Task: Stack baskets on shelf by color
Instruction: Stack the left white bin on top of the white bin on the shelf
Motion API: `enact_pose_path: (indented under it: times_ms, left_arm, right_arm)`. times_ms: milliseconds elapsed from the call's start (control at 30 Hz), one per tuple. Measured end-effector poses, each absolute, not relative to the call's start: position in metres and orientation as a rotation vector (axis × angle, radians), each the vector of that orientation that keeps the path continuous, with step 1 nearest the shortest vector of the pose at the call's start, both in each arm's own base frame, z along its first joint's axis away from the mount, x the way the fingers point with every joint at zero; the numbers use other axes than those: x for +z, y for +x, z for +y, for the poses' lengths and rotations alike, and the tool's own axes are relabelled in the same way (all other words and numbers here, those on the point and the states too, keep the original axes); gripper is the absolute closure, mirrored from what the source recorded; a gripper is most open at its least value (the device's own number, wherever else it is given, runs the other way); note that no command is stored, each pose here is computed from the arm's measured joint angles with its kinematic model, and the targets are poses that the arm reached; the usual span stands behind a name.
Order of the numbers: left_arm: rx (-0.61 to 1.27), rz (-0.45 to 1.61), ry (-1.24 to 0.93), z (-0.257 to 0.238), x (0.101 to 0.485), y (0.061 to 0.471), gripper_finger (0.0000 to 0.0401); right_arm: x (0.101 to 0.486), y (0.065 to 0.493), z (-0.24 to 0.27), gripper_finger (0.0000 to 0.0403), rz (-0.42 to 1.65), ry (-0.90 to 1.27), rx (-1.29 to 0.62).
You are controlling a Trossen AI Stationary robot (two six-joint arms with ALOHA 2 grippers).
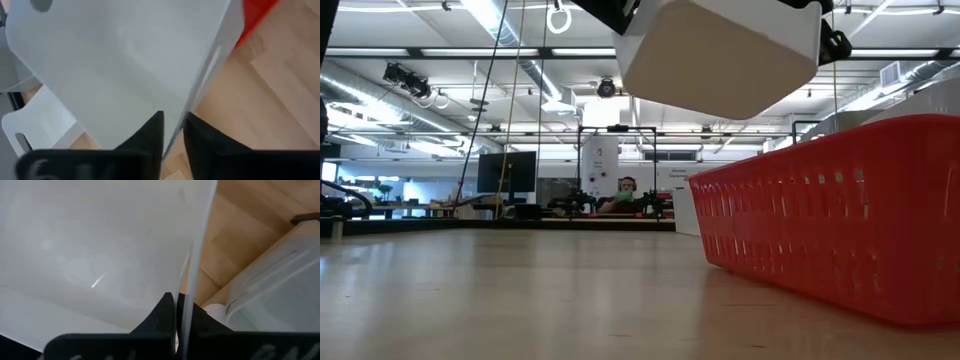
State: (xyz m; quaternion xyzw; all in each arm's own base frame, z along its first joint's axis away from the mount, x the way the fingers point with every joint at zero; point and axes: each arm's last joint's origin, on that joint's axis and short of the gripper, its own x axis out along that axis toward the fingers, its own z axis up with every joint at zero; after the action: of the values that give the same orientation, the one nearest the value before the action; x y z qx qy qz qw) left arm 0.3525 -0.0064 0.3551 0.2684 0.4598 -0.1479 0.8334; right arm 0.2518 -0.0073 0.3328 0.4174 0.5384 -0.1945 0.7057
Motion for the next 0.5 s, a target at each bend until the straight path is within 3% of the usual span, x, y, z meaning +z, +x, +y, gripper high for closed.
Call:
enact_pose_path:
  times_ms: [300,500]
  left_arm:
    - [-0.227,0.937,0.48,-0.006,0.37,0.342,0.0208]
    - [-0.1,0.881,0.404,0.003,0.389,0.328,0.0164]
  right_arm:
    - [0.347,0.225,-0.01,0.0396,1.189,0.899,-0.489]
    - [0.367,0.185,-0.005,0.0397,1.087,0.98,-0.628]
